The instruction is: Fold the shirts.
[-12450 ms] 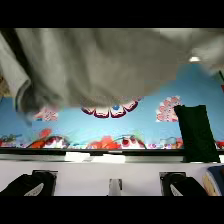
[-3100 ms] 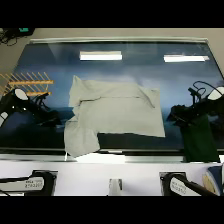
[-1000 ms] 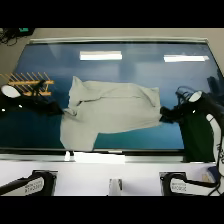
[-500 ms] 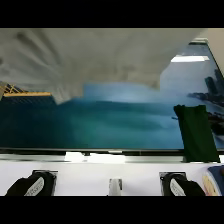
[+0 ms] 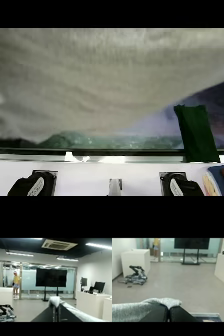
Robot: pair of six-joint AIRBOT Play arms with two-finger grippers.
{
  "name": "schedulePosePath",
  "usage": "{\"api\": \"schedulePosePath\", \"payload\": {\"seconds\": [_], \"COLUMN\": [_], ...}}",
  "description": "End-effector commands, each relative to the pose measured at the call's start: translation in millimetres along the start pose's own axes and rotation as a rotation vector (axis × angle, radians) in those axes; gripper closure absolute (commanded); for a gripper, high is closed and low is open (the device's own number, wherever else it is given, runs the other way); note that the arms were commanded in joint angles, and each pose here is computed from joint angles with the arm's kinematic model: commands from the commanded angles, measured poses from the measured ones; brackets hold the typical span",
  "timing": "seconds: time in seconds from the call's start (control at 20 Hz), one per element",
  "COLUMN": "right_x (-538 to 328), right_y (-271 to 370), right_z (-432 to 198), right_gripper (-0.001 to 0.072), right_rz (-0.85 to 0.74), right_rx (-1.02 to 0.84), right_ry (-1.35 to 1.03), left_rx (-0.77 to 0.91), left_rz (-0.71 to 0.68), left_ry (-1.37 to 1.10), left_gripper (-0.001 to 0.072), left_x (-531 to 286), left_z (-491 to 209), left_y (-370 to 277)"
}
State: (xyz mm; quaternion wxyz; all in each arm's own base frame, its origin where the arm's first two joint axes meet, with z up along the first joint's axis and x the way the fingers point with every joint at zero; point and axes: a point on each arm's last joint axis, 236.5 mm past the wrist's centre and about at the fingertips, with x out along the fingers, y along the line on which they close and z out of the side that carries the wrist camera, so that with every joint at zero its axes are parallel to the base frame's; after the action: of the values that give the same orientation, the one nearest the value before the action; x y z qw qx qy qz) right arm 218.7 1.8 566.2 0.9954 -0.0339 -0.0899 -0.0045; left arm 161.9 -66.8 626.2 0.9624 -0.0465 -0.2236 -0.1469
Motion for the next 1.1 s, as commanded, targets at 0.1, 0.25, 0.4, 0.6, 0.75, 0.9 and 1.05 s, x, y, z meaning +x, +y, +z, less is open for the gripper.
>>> {"api": "schedulePosePath", "payload": {"seconds": [0.1, 0.25, 0.4, 0.6, 0.75, 0.9, 1.05], "right_x": [25, 74, 104, 118, 163, 216, 256], "right_y": [-4, -6, -3, 3, 9, 24, 28], "right_z": [-38, -146, -296, -471, -539, -571, -587], "right_gripper": [0.0692, 0.0692, 0.0693, 0.0692, 0.0692, 0.0692, 0.0692], "right_rz": [-0.002, 0.033, 0.085, 0.113, 0.050, 0.025, -0.008], "right_rx": [0.023, 0.052, 0.113, 0.200, 0.281, 0.352, 0.394], "right_ry": [0.140, 0.520, 1.011, 1.439, 1.417, 1.270, 1.134], "left_rx": [-0.025, -0.064, -0.178, -0.383, -0.466, -0.572, -0.624], "left_rz": [0.009, 0.029, 0.027, 0.066, 0.095, 0.130, 0.198], "left_ry": [0.141, 0.417, 0.866, 1.289, 1.402, 1.325, 1.230], "left_gripper": [0.0677, 0.0677, 0.0676, 0.0676, 0.0676, 0.0675, 0.0676], "left_x": [29, 64, 72, 45, 43, 71, 91], "left_z": [-47, -141, -296, -500, -599, -656, -690], "left_y": [17, 47, 76, 99, 106, 109, 125]}}
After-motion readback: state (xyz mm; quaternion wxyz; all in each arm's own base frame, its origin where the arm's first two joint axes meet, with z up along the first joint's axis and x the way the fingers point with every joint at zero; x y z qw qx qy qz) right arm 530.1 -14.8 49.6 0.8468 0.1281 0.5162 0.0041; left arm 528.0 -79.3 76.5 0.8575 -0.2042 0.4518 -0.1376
